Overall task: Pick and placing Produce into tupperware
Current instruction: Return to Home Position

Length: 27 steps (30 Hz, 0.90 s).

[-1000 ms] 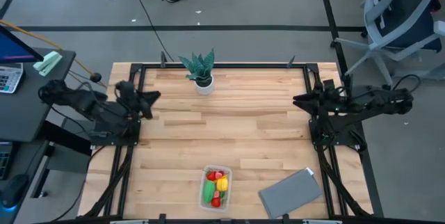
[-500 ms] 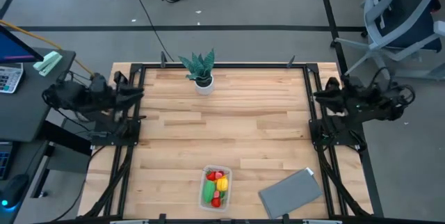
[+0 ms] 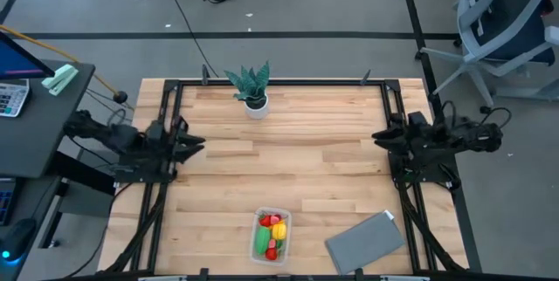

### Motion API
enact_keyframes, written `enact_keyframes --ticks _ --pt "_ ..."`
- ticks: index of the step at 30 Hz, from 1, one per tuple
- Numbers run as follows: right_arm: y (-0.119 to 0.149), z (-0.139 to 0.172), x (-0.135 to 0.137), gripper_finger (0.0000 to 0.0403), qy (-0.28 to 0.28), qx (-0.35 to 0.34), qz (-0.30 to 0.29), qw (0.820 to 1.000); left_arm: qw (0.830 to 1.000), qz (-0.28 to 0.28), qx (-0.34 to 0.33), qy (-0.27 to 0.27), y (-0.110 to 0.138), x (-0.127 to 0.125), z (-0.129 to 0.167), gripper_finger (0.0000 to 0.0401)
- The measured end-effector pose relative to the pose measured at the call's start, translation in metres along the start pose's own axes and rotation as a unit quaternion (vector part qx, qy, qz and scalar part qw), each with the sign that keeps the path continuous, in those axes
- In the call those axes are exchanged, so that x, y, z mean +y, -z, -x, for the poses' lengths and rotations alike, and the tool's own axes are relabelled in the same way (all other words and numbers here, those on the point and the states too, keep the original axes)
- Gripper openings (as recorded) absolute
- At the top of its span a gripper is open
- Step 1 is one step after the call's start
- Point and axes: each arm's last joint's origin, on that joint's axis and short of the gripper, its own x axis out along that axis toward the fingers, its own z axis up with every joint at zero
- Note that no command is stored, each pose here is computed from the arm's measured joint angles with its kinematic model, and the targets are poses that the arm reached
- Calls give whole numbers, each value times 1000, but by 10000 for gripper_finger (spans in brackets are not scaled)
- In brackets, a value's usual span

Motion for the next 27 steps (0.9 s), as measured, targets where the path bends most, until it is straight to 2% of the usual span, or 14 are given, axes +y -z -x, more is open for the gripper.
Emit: enact_keyframes --ticks 5,8,13,22,27 --pt "9 1 -5 128 -3 -2 13 1000 1000 18 -7 -14 41 9 1 90" --pt "11 1 -6 128 -1 1 26 1000 999 35 -19 -32 54 16 2 94" --pt "16 -2 -8 128 2 6 25 1000 997 34 -25 -60 58 23 1 98" --pt "37 -16 -16 128 -15 -26 17 999 996 18 -20 -88 62 30 1 99" --pt "50 -22 -20 128 -39 -49 5 998 994 44 -8 -97 77 34 3 100"
